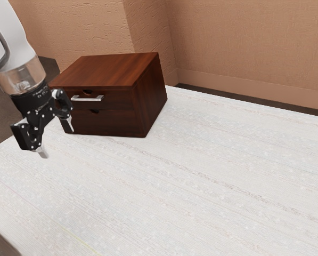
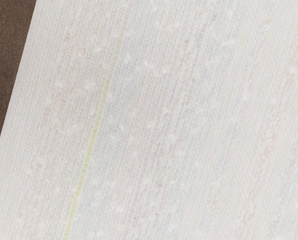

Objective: Pull the drawer handle with one arm to open the drawer

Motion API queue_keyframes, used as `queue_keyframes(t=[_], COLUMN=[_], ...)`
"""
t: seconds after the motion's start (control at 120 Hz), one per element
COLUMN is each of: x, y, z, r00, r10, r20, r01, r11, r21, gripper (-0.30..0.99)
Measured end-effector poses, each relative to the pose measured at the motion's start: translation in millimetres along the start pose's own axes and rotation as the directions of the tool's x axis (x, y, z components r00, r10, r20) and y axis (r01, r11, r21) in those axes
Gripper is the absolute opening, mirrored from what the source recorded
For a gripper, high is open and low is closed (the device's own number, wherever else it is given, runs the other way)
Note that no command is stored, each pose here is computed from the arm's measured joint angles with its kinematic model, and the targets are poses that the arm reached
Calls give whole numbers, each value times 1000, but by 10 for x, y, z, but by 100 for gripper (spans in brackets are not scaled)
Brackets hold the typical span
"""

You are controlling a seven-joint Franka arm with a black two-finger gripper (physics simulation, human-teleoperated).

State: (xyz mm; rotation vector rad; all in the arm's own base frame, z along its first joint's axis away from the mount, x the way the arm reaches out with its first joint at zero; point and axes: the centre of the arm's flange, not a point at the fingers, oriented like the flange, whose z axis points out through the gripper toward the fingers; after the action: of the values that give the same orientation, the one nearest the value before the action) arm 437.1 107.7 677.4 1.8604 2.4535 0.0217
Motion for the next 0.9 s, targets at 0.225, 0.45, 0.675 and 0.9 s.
queue_keyframes(t=[0.225,0.45,0.675,0.9], x=[35,573,979,1099], y=[-156,-235,115,641], z=[128,39,244,233], r00=[1000,994,982,984], r10=[15,-111,-185,-178], r20=[9,-12,-23,-27], r01=[-15,110,184,174], r11=[1000,994,981,977], r21=[1,-20,-61,-126], gripper=[69,69,69,69])
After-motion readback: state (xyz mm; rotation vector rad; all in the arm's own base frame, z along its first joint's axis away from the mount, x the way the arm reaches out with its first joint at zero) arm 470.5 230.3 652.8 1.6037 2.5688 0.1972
